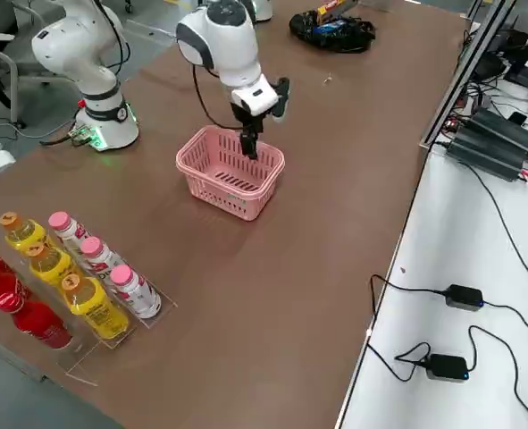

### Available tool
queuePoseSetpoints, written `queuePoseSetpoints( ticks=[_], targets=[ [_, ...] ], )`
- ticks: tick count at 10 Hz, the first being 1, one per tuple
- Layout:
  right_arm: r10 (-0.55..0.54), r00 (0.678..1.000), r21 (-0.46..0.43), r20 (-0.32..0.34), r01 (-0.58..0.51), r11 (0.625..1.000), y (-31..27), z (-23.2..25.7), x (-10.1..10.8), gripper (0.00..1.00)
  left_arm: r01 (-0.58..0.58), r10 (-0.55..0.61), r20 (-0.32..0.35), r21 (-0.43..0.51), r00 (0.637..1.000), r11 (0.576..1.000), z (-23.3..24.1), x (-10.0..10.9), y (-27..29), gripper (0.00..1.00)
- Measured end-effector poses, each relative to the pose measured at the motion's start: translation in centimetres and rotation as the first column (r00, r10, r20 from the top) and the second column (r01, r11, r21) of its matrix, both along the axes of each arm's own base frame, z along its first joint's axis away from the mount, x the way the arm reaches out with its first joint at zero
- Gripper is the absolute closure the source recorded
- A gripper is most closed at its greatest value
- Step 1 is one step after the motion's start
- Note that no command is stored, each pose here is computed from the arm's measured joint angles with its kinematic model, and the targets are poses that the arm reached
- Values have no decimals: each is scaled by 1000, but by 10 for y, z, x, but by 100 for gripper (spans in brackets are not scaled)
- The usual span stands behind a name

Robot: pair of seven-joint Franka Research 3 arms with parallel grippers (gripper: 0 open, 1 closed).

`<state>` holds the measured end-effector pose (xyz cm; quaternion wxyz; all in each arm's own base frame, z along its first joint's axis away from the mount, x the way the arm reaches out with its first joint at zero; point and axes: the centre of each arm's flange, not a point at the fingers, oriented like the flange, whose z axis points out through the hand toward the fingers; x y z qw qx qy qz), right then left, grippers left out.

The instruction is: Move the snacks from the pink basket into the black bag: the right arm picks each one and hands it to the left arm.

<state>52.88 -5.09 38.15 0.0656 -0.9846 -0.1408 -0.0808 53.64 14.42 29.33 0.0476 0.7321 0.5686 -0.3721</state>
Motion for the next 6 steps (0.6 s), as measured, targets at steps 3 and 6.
queuePoseSetpoints(
  ticks=[3, 6],
  targets=[
    [-29, 998, -26, 49, 30, 999, -6, -25, -12, 0, -6, 6, 7, -2, 1000, 1000, 0, 1, 0, 58],
    [-36, 997, -39, 62, 38, 999, -5, -42, -18, 0, -16, 17, 27, -9, 1000, 1000, 8, 4, 0, 32]
  ],
)
